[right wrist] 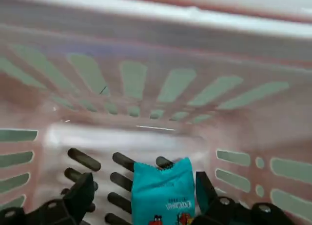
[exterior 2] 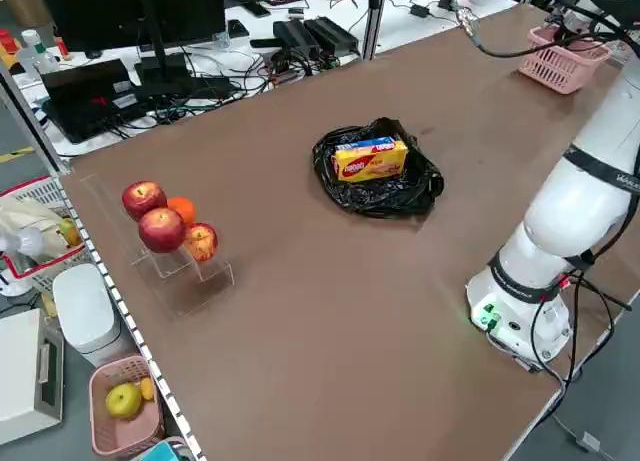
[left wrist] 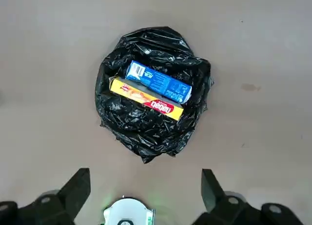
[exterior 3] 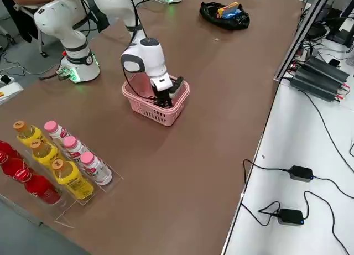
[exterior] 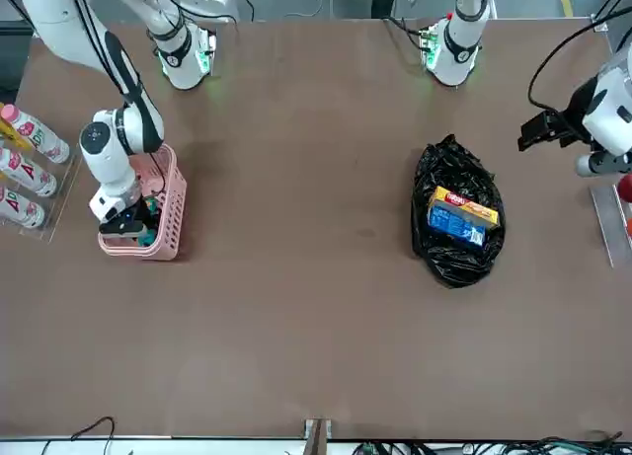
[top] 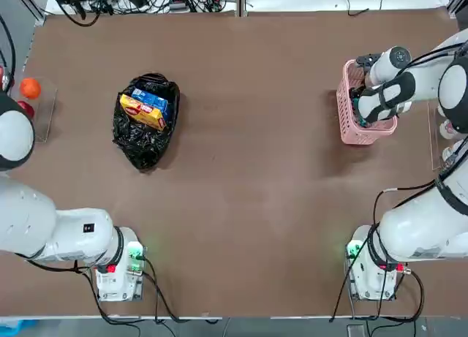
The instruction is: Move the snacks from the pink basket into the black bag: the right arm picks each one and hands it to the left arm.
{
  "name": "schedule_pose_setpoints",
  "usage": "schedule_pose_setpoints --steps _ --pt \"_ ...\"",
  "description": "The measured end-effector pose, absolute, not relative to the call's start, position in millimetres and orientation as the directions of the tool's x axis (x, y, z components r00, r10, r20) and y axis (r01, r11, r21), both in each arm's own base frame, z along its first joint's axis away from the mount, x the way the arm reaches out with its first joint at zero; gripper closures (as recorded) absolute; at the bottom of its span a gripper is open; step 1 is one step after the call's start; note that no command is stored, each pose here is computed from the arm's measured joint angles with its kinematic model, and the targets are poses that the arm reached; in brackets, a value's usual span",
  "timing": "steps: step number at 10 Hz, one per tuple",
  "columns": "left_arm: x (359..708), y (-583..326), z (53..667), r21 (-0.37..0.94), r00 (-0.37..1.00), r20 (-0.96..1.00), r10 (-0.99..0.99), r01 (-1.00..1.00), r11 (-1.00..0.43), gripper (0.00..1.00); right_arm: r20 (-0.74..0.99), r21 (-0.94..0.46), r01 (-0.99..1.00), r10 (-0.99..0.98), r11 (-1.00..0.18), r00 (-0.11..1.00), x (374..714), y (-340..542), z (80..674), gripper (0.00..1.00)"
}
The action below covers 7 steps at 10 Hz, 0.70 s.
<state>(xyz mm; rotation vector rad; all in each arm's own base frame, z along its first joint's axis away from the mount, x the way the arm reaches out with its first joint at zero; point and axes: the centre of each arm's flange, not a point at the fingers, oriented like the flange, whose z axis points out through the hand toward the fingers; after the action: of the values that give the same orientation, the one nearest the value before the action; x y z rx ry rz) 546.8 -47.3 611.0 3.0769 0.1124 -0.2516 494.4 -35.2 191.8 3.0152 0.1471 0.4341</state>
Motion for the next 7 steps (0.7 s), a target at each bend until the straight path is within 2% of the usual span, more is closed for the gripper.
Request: schedule_pose_setpoints --steps 4,6,7 --pt "549.6 -57.2 603.4 0.046 0.983 -0.178 0.051 0.060 -0.997 0.00 0.292 0.098 0.085 0.111 -0.992 0.950 487.3 -35.6 184.8 0.12" --pt "549.8 -59.0 602.8 0.046 0.983 -0.179 0.048 0.057 -0.997 0.00 0.292 0.100 0.088 0.114 -0.991 0.950 487.1 -36.0 184.7 0.17" --pt "549.8 -58.5 602.8 0.046 0.983 -0.179 0.049 0.058 -0.997 0.00 0.292 0.101 0.089 0.115 -0.991 0.950 487.0 -36.4 184.7 0.23"
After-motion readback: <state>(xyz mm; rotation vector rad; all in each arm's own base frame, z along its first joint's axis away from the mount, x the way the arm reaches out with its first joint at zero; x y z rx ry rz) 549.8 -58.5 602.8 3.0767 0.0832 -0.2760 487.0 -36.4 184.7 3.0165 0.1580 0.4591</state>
